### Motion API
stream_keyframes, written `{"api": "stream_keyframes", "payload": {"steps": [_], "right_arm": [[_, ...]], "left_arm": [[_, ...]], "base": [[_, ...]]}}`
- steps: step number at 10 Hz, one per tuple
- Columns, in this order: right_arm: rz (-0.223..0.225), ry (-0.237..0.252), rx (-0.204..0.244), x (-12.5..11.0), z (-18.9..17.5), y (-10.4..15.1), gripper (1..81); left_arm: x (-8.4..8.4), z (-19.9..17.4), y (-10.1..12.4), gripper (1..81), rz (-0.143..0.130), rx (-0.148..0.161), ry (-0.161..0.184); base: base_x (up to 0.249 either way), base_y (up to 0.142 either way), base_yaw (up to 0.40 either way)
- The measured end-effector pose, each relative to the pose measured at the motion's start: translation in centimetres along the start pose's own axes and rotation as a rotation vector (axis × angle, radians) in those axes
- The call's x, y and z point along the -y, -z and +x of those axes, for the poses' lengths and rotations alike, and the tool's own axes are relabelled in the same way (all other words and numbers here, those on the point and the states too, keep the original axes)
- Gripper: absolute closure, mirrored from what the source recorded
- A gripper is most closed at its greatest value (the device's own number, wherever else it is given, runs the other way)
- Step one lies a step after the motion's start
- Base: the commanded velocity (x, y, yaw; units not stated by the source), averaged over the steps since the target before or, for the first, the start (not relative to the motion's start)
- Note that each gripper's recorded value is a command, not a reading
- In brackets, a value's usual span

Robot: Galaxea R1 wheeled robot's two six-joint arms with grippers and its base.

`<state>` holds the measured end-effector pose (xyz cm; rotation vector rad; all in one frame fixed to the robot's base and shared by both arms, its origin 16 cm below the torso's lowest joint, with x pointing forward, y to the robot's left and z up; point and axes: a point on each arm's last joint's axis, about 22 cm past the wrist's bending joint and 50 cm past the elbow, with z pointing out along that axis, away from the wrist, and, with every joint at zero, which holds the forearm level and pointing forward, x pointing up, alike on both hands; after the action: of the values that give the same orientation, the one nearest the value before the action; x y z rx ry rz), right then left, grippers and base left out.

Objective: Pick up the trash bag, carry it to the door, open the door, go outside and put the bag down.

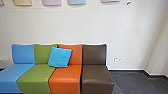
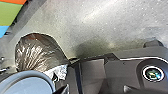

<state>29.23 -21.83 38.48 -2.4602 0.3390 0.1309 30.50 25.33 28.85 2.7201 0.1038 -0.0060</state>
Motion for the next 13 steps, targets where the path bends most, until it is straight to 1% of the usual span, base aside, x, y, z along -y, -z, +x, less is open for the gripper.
{"api": "stream_keyframes", "payload": {"steps": [1,2,3,4,5,6,8,9,10,11,12,13], "right_arm": [[-0.001,0.011,-0.01,0.4,-0.8,0.2,1.0],[-0.001,0.016,-0.016,0.8,-1.9,0.3,1.0],[-0.005,0.021,-0.025,0.9,-2.6,0.5,1.0],[-0.016,0.017,-0.046,0.5,-2.8,0.6,1.0],[-0.027,0.012,-0.043,0.1,-4.0,0.6,1.0],[-0.028,0.007,-0.037,0.3,-5.4,0.4,1.0],[-0.031,-0.005,-0.014,0.9,-8.5,-0.1,1.0],[-0.04,-0.013,-0.013,0.9,-9.5,-0.4,1.0],[-0.053,-0.02,-0.007,0.7,-10.6,-0.5,1.0],[-0.067,-0.028,0.001,0.5,-11.7,-0.6,1.0],[-0.081,-0.035,0.012,0.1,-13.0,-0.6,1.0],[-0.096,-0.044,0.026,0.0,-15.1,-1.1,1.0]], "left_arm": [[-0.2,-0.8,0.7,81.1,0.007,-0.021,-0.018],[-0.5,-1.2,1.3,81.1,0.014,-0.045,-0.024],[-1.4,-1.7,1.8,81.1,0.008,-0.058,-0.029],[-2.3,-2.5,1.8,81.1,0.002,-0.057,-0.037],[-2.8,-3.9,1.8,81.1,0.003,-0.049,-0.045],[-3.0,-5.4,2.0,81.1,0.01,-0.041,-0.046],[-3.3,-8.8,2.5,81.1,0.028,-0.012,-0.047],[-3.9,-9.9,2.6,81.1,0.033,-0.002,-0.052],[-5.0,-11.1,2.5,81.1,0.034,0.008,-0.059],[-5.9,-12.8,2.5,81.1,0.032,0.026,-0.06],[-6.1,-14.6,2.7,81.1,0.037,0.045,-0.059],[-6.0,-16.1,3.3,81.1,0.047,0.063,-0.056]], "base": [[0.0,0.0,0.0],[0.0,0.0,0.0],[0.0,0.0,0.0],[0.0,0.0,0.0],[0.0,0.0,0.0],[0.0,0.0,0.0],[0.0,0.0,0.0],[0.0,0.0,0.0],[0.0,0.0,0.0],[0.0,0.0,0.0],[0.0,0.0,0.0],[0.0,0.0,0.0]]}}
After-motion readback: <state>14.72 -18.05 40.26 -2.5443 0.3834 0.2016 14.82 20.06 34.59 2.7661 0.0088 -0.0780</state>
